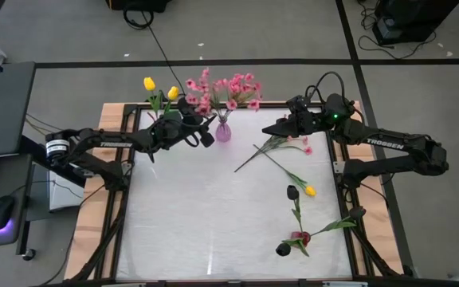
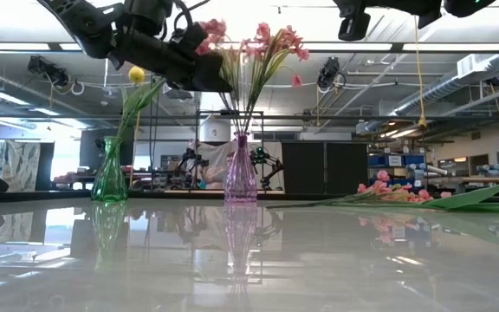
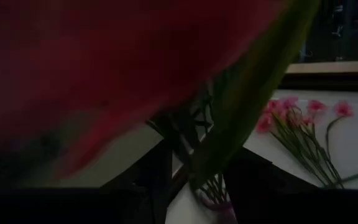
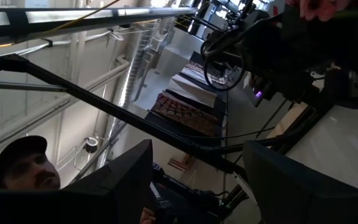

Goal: Sort flowers into vase by color
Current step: Put the bottom pink flower into the purple vase, then put the yellow flower into the green vase

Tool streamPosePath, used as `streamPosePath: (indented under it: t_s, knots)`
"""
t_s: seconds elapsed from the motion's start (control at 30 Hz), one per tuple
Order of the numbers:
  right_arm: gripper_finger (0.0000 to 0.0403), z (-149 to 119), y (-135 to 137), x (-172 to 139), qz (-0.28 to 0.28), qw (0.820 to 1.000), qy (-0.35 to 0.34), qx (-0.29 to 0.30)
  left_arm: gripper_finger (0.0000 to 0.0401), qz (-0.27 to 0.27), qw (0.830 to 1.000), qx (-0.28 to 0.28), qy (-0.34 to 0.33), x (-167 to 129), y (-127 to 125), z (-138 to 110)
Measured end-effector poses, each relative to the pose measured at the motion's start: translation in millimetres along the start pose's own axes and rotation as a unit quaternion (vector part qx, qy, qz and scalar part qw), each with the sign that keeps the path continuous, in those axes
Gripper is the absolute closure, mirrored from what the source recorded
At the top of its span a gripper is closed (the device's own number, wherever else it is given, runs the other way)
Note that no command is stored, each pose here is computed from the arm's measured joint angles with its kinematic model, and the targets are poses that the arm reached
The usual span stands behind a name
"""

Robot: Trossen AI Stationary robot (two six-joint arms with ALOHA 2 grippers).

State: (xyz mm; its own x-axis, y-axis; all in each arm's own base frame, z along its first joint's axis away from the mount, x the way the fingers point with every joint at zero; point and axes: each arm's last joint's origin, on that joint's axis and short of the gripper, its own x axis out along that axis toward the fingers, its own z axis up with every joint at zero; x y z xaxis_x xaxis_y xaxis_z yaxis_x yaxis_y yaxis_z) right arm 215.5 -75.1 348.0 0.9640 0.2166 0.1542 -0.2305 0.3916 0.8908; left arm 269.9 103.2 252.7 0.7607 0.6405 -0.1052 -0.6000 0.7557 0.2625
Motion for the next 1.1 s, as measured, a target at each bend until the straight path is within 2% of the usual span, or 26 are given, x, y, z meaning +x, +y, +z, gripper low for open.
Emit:
streamPosePath:
  t_s: [0.27, 0.4, 0.63, 0.93, 1.1]
  knots:
    - [0.0145, 0, 0, 0, 0.000, 1.000, 0.000, 0.000, 0.0259, -0.010, 1.000, -0.017, 0.003, -1, -5, 0]
    - [0.0145, 0, 0, 0, 0.000, 1.000, 0.000, 0.000, 0.0259, -0.009, 1.000, -0.024, -0.013, -7, -2, 8]
    - [0.0145, 0, 0, 0, 0.000, 1.000, 0.000, 0.000, 0.0248, -0.016, 0.999, -0.030, 0.023, -24, 6, 11]
    - [0.0145, 0, 0, 0, 0.000, 1.000, 0.000, 0.000, 0.0221, -0.016, 0.999, -0.031, 0.027, -40, 15, 20]
    - [0.0145, 0, 0, 0, 0.000, 1.000, 0.000, 0.000, 0.0216, -0.023, 0.998, -0.017, 0.063, -51, 19, 17]
